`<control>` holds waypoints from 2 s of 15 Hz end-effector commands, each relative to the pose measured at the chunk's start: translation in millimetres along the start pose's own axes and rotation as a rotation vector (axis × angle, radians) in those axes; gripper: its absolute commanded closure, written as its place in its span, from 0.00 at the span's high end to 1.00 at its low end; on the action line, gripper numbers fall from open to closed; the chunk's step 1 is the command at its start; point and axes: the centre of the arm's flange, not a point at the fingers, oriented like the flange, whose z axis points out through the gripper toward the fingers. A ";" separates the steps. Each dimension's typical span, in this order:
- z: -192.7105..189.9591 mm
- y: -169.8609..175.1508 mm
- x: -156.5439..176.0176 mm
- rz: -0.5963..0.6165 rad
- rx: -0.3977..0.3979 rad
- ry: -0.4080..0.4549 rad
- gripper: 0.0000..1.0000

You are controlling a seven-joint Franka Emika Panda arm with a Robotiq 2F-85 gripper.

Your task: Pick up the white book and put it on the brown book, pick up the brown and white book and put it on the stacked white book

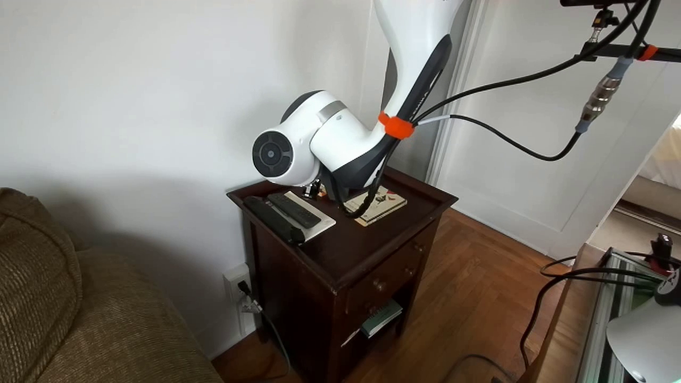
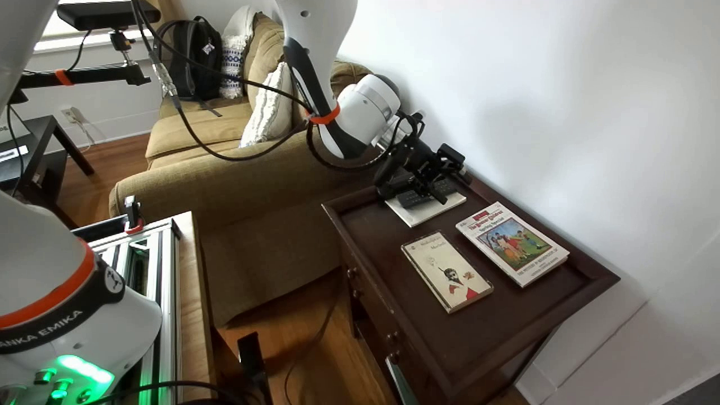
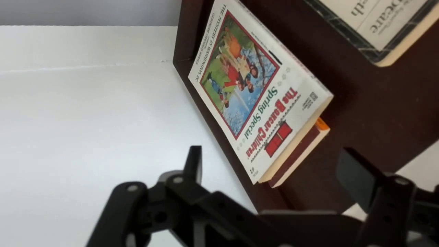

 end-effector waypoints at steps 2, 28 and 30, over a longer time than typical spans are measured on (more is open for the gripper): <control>-24.4 16.5 -4.3 0.106 0.171 -0.083 1.00; 45.5 -7.7 -72.4 0.299 0.596 -0.548 1.00; 49.2 -10.9 -73.0 0.273 0.594 -0.525 1.00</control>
